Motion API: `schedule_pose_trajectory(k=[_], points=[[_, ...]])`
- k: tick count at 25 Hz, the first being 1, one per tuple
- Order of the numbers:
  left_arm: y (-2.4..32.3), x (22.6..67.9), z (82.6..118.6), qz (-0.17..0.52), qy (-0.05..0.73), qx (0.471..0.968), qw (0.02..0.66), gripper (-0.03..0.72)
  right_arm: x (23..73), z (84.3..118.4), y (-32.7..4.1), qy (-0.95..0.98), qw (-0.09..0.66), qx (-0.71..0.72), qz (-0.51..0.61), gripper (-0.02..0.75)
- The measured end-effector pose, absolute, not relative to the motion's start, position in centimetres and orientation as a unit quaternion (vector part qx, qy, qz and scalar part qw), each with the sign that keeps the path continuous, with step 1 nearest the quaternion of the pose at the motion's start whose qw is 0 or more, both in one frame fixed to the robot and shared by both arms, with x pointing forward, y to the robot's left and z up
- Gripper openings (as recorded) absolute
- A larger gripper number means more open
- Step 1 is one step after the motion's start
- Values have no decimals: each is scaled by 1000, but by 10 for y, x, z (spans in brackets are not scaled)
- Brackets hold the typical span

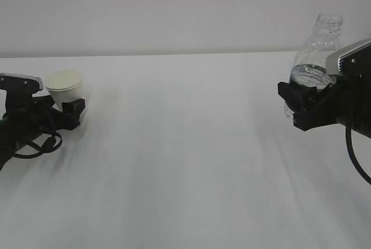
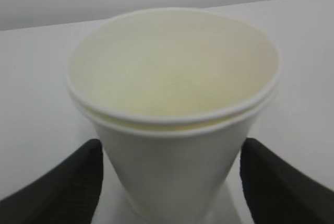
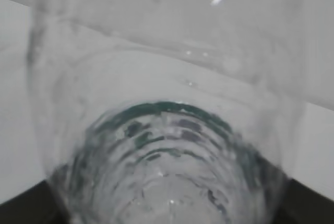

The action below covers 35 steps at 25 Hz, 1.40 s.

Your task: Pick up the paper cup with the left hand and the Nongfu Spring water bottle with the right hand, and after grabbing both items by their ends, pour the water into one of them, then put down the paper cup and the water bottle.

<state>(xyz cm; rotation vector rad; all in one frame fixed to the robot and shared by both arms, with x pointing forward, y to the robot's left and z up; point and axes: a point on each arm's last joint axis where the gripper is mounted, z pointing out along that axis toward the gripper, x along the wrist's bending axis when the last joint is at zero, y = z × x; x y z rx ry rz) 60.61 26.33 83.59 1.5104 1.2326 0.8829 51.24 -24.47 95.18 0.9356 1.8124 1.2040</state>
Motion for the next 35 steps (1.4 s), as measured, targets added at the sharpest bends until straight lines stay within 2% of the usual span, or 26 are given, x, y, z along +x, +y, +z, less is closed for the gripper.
schedule_pose_trajectory(k=[24, 31, 35], points=[[260, 637, 826, 358, 503, 615, 490, 588, 512, 952, -245, 706, 375, 369, 473, 484], [260, 637, 826, 357, 501, 617, 490, 528, 512, 952, -245, 706, 375, 369, 473, 484], [258, 637, 825, 352, 492, 625, 492, 520, 512, 952, -245, 706, 375, 369, 473, 484]])
